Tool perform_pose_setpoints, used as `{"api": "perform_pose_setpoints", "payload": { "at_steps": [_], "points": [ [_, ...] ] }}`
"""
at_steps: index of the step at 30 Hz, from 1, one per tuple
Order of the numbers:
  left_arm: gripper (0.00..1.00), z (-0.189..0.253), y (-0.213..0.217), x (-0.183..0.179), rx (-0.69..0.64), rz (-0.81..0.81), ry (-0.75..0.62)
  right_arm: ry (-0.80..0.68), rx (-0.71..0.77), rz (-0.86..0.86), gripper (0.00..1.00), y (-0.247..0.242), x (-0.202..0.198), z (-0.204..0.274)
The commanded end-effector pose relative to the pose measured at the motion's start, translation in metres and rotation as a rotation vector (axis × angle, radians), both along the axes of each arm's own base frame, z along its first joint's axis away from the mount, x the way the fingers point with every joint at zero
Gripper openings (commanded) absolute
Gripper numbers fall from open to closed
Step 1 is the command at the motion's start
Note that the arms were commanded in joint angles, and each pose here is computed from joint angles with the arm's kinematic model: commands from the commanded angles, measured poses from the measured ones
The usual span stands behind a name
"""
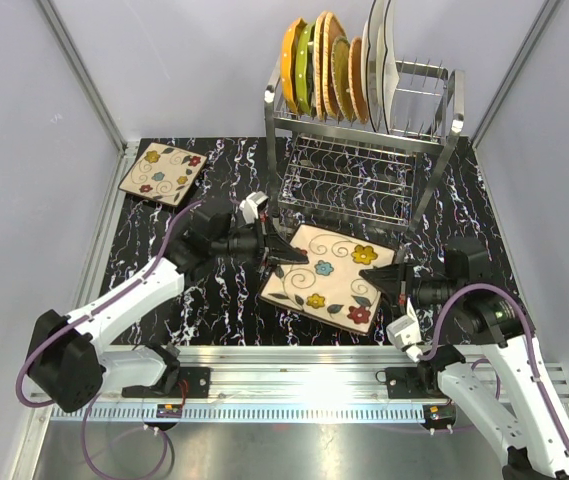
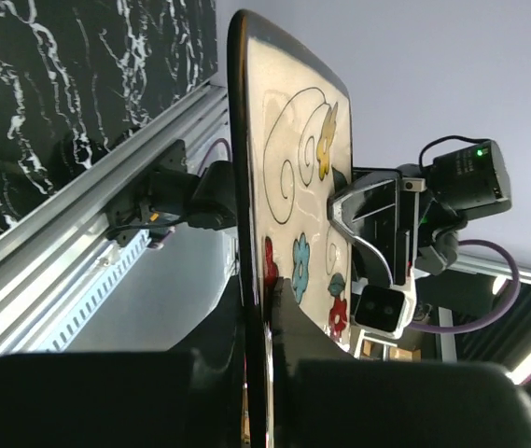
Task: Unload the plates from the dish rack
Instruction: Pass the plate from the right arm to the left
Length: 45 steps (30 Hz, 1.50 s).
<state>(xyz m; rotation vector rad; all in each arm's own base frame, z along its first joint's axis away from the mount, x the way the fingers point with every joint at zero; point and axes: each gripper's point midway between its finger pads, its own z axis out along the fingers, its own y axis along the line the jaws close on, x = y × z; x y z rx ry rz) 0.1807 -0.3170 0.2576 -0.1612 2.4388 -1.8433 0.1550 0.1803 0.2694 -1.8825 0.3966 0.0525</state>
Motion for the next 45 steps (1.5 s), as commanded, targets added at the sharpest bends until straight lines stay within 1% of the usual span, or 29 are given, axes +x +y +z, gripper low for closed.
{"api": "perform_pose_setpoints", "payload": {
  "at_steps": [1, 2, 3, 5, 6, 9, 10, 11, 12, 13, 14, 19, 21, 22, 24, 25, 29, 30, 32, 33, 35, 36, 37, 38, 39, 41, 42, 44, 45],
  "points": [
    [0.0, 0.011, -0.006, -0.029, -0.059, -0.205, -0.175, -0.118, 0.11, 0.11, 0.0, 0.015, -0.011, 0.039],
    [0.0, 0.011, -0.005, -0.031, -0.063, -0.211, -0.173, -0.118, 0.112, 0.111, 0.01, 0.014, -0.012, 0.038],
    [0.0, 0.015, -0.005, -0.031, -0.08, -0.218, -0.198, -0.116, 0.118, 0.114, 0.11, 0.014, -0.015, 0.038],
    [0.0, 0.019, -0.004, -0.034, -0.096, -0.231, -0.215, -0.108, 0.137, 0.113, 0.25, 0.014, -0.019, 0.038],
    [0.0, 0.02, -0.003, -0.034, -0.101, -0.231, -0.22, -0.101, 0.146, 0.118, 0.41, 0.014, -0.02, 0.038],
    [0.0, 0.024, 0.001, -0.033, -0.135, -0.22, -0.236, -0.083, 0.169, 0.112, 0.66, 0.014, -0.025, 0.035],
    [0.0, 0.027, 0.004, -0.031, -0.145, -0.206, -0.235, -0.087, 0.171, 0.107, 0.79, 0.013, -0.025, 0.034],
    [0.0, 0.026, 0.007, -0.031, -0.151, -0.197, -0.234, -0.082, 0.172, 0.107, 0.85, 0.013, -0.026, 0.032],
    [0.0, 0.028, 0.009, -0.031, -0.16, -0.191, -0.242, -0.079, 0.172, 0.098, 0.89, 0.012, -0.025, 0.032],
    [0.0, 0.03, 0.01, -0.03, -0.171, -0.18, -0.254, -0.063, 0.174, 0.092, 0.97, 0.012, -0.026, 0.031],
    [0.0, 0.028, 0.014, -0.026, -0.169, -0.164, -0.254, -0.063, 0.175, 0.083, 1.0, 0.011, -0.025, 0.031],
    [0.0, 0.024, 0.033, -0.013, -0.161, -0.086, -0.278, -0.026, 0.182, 0.052, 1.0, 0.009, -0.026, 0.025],
    [0.0, 0.014, 0.04, -0.008, -0.146, -0.053, -0.269, -0.002, 0.182, 0.033, 1.0, 0.007, -0.025, 0.022],
    [0.0, 0.014, 0.048, -0.002, -0.143, -0.019, -0.293, -0.004, 0.186, 0.027, 1.0, 0.006, -0.026, 0.022],
    [0.0, 0.004, 0.057, 0.006, -0.124, 0.034, -0.293, 0.031, 0.191, -0.001, 1.0, 0.005, -0.023, 0.02],
    [0.0, 0.003, 0.066, 0.012, -0.114, 0.072, -0.327, 0.04, 0.195, -0.01, 1.0, 0.005, -0.023, 0.019],
    [0.0, -0.018, 0.089, 0.025, -0.063, 0.176, -0.348, 0.098, 0.216, -0.068, 1.0, 0.002, -0.015, 0.017],
    [0.0, -0.019, 0.093, 0.028, -0.06, 0.201, -0.36, 0.138, 0.229, -0.104, 1.0, 0.001, -0.011, 0.016],
    [0.0, -0.027, 0.106, 0.036, -0.047, 0.262, -0.368, 0.151, 0.253, -0.138, 1.0, 0.0, -0.003, 0.018],
    [0.0, -0.022, 0.112, 0.039, -0.052, 0.294, -0.406, 0.182, 0.275, -0.175, 1.0, -0.001, 0.002, 0.02],
    [0.0, -0.027, 0.128, 0.05, -0.036, 0.375, -0.424, 0.238, 0.291, -0.224, 1.0, -0.003, 0.01, 0.019],
    [0.0, -0.023, 0.135, 0.056, -0.029, 0.42, -0.461, 0.301, 0.308, -0.249, 1.0, -0.003, 0.012, 0.018],
    [0.0, -0.023, 0.147, 0.064, -0.014, 0.469, -0.496, 0.333, 0.317, -0.264, 1.0, -0.002, 0.016, 0.02],
    [0.0, -0.029, 0.154, 0.068, 0.001, 0.508, -0.499, 0.367, 0.327, -0.296, 1.0, -0.003, 0.02, 0.019],
    [0.0, -0.025, 0.163, 0.074, 0.006, 0.566, -0.534, 0.464, 0.354, -0.332, 1.0, -0.003, 0.021, 0.018],
    [0.0, -0.031, 0.18, 0.083, 0.004, 0.654, -0.542, 0.552, 0.375, -0.395, 1.0, -0.004, 0.031, 0.02],
    [0.0, -0.027, 0.189, 0.089, 0.004, 0.713, -0.577, 0.632, 0.394, -0.427, 1.0, -0.003, 0.033, 0.019],
    [0.0, -0.032, 0.207, 0.096, 0.011, 0.806, -0.586, 0.729, 0.393, -0.48, 1.0, -0.003, 0.041, 0.015],
    [0.0, -0.026, 0.218, 0.103, 0.008, 0.869, -0.626, 0.785, 0.402, -0.51, 1.0, -0.002, 0.043, 0.013]
  ]
}}
